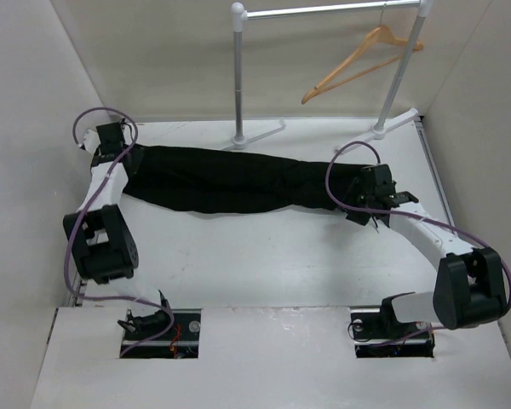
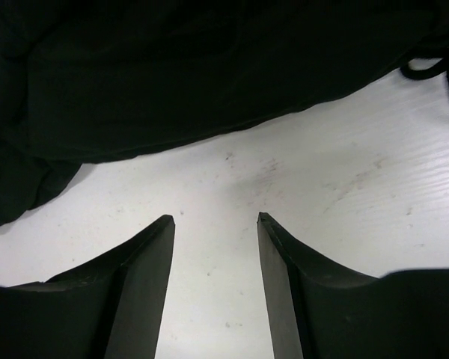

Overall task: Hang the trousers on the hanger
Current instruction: Fold the trousers at the center of the board.

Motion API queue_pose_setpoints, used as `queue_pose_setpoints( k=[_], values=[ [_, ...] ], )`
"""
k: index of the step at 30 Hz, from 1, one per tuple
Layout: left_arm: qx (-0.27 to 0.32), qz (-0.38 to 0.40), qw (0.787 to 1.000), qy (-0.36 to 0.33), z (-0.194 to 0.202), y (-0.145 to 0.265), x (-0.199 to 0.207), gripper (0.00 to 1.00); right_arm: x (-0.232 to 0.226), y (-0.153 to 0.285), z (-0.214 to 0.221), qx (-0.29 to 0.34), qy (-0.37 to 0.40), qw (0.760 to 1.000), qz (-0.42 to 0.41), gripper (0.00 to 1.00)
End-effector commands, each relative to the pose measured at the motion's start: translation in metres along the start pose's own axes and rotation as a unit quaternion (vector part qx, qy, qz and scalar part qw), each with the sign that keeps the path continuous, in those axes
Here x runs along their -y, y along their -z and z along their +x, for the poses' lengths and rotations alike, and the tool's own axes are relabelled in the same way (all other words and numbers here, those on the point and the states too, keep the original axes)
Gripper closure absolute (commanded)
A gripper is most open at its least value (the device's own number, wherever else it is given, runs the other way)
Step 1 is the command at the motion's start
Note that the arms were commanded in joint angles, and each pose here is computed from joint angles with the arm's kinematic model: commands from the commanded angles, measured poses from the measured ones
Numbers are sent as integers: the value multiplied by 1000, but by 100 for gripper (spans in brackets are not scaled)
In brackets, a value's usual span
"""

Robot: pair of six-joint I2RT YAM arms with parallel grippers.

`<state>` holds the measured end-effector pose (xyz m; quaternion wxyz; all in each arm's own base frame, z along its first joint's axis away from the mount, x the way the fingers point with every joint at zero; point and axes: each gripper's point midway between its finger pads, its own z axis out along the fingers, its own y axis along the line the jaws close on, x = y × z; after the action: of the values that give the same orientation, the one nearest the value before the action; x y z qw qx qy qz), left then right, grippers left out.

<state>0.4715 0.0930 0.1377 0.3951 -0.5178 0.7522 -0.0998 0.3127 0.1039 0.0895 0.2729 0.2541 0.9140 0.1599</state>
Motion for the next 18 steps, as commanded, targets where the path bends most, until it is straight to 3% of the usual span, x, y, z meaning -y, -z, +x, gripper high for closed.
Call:
queue_pose_setpoints(
  k=[1,4,9,15,18],
  values=[
    [61,11,998,-14,-30,64,10,100,-8,6,-26,42,-10,999,-23,44],
    [86,-2,995,-49,-40,83,0,99,-4,5,-30,46,-15,999,-17,41],
    [75,-52,995,-48,-41,61,-42,99,7,7,-50,62,-38,997,-5,36],
    [91,-38,992,-84,-72,51,-5,99,23,0,-68,70,-65,995,21,33],
    [64,-100,986,-119,-62,19,-22,98,15,1,-74,76,-66,995,10,33]
  ],
)
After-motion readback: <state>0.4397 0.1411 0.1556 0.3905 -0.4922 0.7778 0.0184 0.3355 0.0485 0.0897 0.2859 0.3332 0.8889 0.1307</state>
